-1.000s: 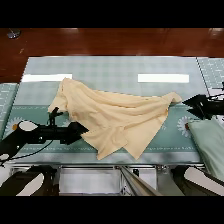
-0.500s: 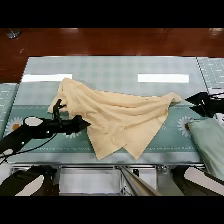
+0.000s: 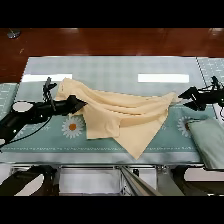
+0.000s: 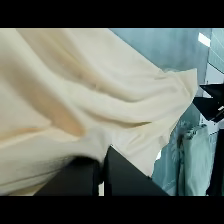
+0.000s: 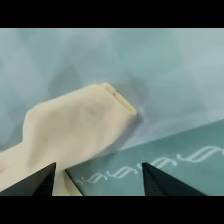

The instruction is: Fold the shirts.

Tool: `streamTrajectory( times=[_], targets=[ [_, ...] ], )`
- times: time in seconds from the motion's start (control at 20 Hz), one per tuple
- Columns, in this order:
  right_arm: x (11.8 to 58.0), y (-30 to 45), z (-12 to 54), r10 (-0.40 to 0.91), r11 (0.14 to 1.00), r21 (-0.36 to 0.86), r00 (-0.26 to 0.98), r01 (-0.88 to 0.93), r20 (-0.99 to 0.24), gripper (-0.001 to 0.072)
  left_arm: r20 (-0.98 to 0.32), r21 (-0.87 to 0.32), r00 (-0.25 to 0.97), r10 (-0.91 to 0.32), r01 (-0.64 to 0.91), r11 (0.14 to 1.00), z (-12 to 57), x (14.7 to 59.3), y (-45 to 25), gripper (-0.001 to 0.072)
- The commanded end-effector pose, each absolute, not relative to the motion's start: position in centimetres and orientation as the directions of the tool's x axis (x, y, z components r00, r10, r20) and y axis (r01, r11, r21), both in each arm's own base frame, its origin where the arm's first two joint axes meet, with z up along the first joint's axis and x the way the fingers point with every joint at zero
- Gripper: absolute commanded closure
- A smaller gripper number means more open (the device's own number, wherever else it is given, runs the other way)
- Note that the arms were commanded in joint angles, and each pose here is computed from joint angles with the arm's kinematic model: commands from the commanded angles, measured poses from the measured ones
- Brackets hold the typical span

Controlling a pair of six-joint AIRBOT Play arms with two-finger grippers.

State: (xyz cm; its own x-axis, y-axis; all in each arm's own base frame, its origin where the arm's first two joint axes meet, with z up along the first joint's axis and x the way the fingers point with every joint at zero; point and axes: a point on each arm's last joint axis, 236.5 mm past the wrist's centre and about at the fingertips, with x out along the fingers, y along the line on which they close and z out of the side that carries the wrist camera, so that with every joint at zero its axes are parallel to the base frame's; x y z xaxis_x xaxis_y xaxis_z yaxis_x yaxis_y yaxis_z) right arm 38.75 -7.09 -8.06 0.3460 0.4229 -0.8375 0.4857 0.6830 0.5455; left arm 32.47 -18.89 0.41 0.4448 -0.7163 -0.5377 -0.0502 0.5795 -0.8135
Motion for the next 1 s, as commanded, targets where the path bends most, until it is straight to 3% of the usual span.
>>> streamTrajectory(
  times=[0.0, 0.25, 0.3, 0.35, 0.6, 0.8, 0.95],
  targets=[
    [40.7, -6.6, -9.7, 0.434, 0.670, 0.533, 0.310, 0.517, -0.846, 0.0093, -0.528, -0.815, 0.460, -0.714, -0.037, 0.578, 1.1, 33.1, -18.7, 0.0685],
    [42.5, -4.4, -10.8, 0.469, 0.689, 0.535, 0.262, 0.489, -0.844, 0.0113, -0.528, -0.815, 0.460, -0.714, -0.038, 0.578, 1.1, 33.1, -18.7, 0.0685],
    [42.8, -3.9, -10.8, 0.470, 0.697, 0.536, 0.260, 0.477, -0.843, 0.0342, -0.527, -0.815, 0.460, -0.714, -0.037, 0.578, 1.1, 33.1, -18.7, 0.0685],
    [43.2, -3.5, -10.4, 0.472, 0.715, 0.540, 0.263, 0.445, -0.842, 0.0694, -0.527, -0.815, 0.461, -0.714, -0.037, 0.578, 1.2, 33.1, -18.7, 0.0685],
    [47.0, -3.6, -2.1, 0.475, 0.773, 0.572, 0.346, 0.274, -0.809, 0.0686, -0.458, -0.828, 0.543, -0.704, 0.028, 0.561, 6.0, 36.4, -16.7, 0.0685],
    [51.3, -5.0, 14.3, 0.377, 0.843, 0.533, 0.626, 0.074, -0.683, 0.0687, -0.271, -0.783, 0.679, -0.683, 0.256, 0.566, 20.0, 41.1, -13.1, 0.0686],
    [50.0, -4.5, 29.5, 0.305, 0.894, 0.442, 0.820, -0.072, -0.484, 0.0686, -0.090, -0.658, 0.741, -0.666, 0.457, 0.598, 33.7, 40.9, -11.4, 0.0686]
  ],
)
